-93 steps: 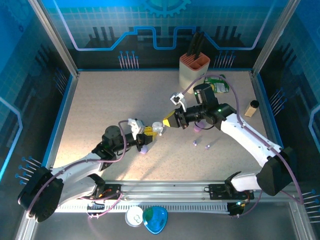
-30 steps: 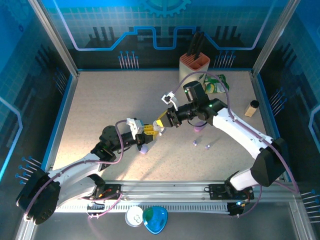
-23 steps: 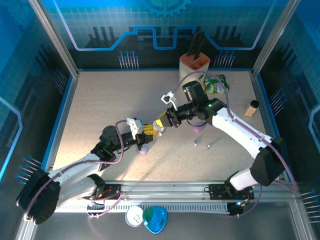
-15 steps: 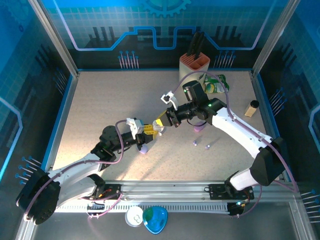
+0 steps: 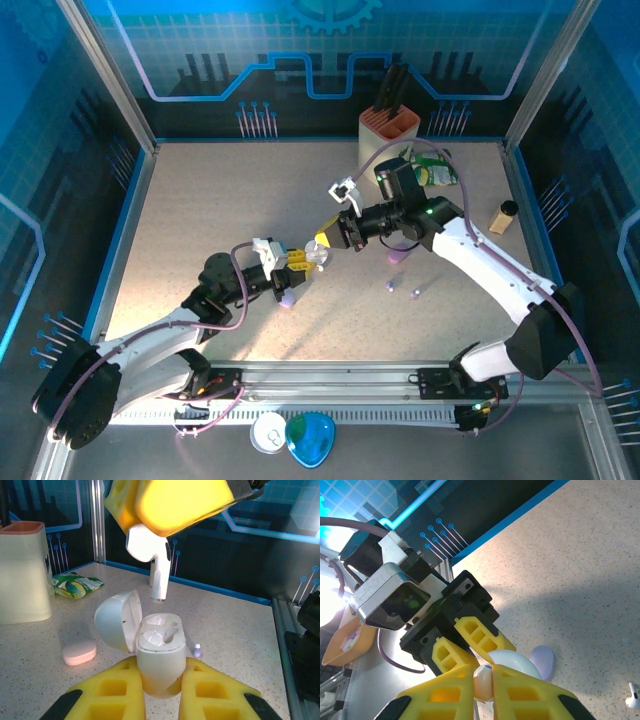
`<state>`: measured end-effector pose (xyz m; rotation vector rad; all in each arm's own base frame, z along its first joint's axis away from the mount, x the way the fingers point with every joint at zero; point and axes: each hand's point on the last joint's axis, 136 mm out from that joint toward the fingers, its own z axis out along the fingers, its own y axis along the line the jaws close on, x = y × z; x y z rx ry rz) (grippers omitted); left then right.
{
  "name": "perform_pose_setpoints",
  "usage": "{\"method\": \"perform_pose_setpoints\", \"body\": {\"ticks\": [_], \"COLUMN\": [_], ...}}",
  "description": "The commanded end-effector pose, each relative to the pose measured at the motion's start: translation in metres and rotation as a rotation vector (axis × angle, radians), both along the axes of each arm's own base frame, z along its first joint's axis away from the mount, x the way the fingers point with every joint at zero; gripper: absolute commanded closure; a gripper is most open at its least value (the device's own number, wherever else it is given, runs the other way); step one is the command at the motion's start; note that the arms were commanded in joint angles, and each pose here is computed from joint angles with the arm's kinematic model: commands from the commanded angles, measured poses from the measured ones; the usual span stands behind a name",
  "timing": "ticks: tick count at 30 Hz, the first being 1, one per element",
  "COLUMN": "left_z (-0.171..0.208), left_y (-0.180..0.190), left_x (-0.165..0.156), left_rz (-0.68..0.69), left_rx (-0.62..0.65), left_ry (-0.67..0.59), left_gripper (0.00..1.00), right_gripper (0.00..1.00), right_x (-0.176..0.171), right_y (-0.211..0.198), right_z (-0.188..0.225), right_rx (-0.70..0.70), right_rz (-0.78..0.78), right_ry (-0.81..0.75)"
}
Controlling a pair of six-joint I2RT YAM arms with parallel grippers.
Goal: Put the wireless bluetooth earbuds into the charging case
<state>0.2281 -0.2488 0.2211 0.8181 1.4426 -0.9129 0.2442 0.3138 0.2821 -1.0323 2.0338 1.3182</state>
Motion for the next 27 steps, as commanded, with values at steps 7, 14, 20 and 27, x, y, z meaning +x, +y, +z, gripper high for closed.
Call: {"method": "perform_pose_setpoints", "body": {"ticks": [7,14,20,27], "left_z": [0.011,0.012,0.012,0.009], "left_y": [0.001,0.002,0.001,0.0], "left_x": [-0.003,-0.002,-0.002,-0.001], "left_rz": [-0.003,0.007,0.0,0.001], "left_rx": [-0.012,-0.012,-0.012,-0.009], "left_ry": [-0.071,-0.075,-0.074,-0.068], "left_gripper": [0.99,0.99,0.99,0.99], "right_gripper": [0.85,0.85,0.85,0.85], "right_x": [-0.002,-0.003,-0.002,-0.009], "right_y": [-0.004,-0.004,-0.003,0.0], "right_z": [-0.013,-0.022,-0.026,-0.018], "right_rx": [-0.033,-0.066,-0.074,-0.044], "right_rz": [0.004,0.009,0.014,0.049], "right_ry": [0.039,0.05,0.054,0.061]}}
